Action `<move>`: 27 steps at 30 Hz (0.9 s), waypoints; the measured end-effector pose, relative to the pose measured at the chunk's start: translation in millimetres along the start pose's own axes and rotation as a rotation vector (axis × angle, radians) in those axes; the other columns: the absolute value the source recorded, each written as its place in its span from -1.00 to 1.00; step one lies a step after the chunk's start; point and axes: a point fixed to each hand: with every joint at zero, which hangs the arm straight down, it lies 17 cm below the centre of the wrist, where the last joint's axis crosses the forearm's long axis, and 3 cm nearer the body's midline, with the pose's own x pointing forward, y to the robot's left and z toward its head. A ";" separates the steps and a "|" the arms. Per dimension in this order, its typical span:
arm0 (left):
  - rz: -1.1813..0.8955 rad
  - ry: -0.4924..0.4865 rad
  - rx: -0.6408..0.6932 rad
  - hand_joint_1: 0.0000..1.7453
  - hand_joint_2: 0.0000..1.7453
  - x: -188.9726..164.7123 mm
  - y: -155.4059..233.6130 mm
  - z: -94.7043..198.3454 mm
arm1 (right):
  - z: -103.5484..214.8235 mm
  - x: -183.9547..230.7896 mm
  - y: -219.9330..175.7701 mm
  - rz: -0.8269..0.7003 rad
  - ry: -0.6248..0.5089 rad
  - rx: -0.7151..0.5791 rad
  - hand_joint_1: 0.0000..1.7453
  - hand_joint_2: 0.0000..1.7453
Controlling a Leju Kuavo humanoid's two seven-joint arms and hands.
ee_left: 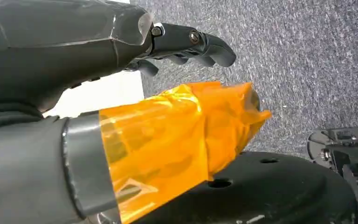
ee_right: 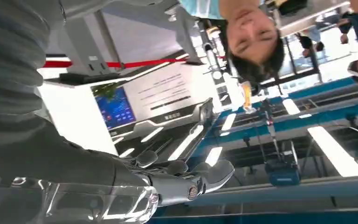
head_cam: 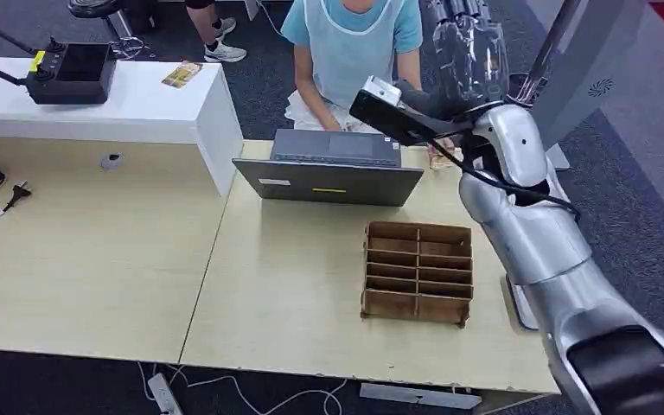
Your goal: Pass the card to the sensor for recognition and then transmit it.
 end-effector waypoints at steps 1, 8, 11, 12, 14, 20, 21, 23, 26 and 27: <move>-0.005 -0.001 0.000 -1.00 -1.00 0.3 0.1 0.0 | -2.9 -2.7 3.2 0.014 0.008 0.010 -1.00 1.00; -0.034 -0.012 0.002 -1.00 -1.00 2.2 0.5 0.0 | -16.9 -19.1 33.8 0.096 0.047 0.116 -1.00 1.00; -0.047 -0.016 0.002 -1.00 -1.00 3.0 0.7 -0.1 | -22.0 -26.3 44.7 0.121 0.060 0.157 -1.00 1.00; -0.052 -0.018 0.002 -1.00 -1.00 3.3 0.8 -0.1 | -22.0 -29.7 50.2 0.131 0.066 0.175 -1.00 1.00; -0.060 -0.020 0.003 -1.00 -1.00 3.9 0.8 -0.1 | -21.5 -36.3 58.9 0.149 0.079 0.203 -1.00 1.00; -0.068 -0.024 0.003 -1.00 -1.00 4.7 0.7 0.0 | -14.8 -51.6 80.3 0.167 0.115 0.265 -1.00 1.00; -0.069 -0.024 0.003 -1.00 -1.00 4.8 0.6 0.0 | -12.0 -56.4 85.5 0.164 0.129 0.280 -1.00 1.00; -0.074 -0.025 -0.001 -1.00 -1.00 5.0 -0.1 0.2 | -7.5 -63.3 93.5 0.165 0.146 0.304 -1.00 1.00; -0.077 -0.026 -0.001 -1.00 -1.00 5.2 -0.2 0.2 | -2.4 -73.8 101.2 0.167 0.170 0.330 -1.00 1.00; -0.077 -0.026 -0.001 -1.00 -1.00 5.2 -0.2 0.2 | -1.5 -76.5 102.4 0.167 0.177 0.335 -1.00 1.00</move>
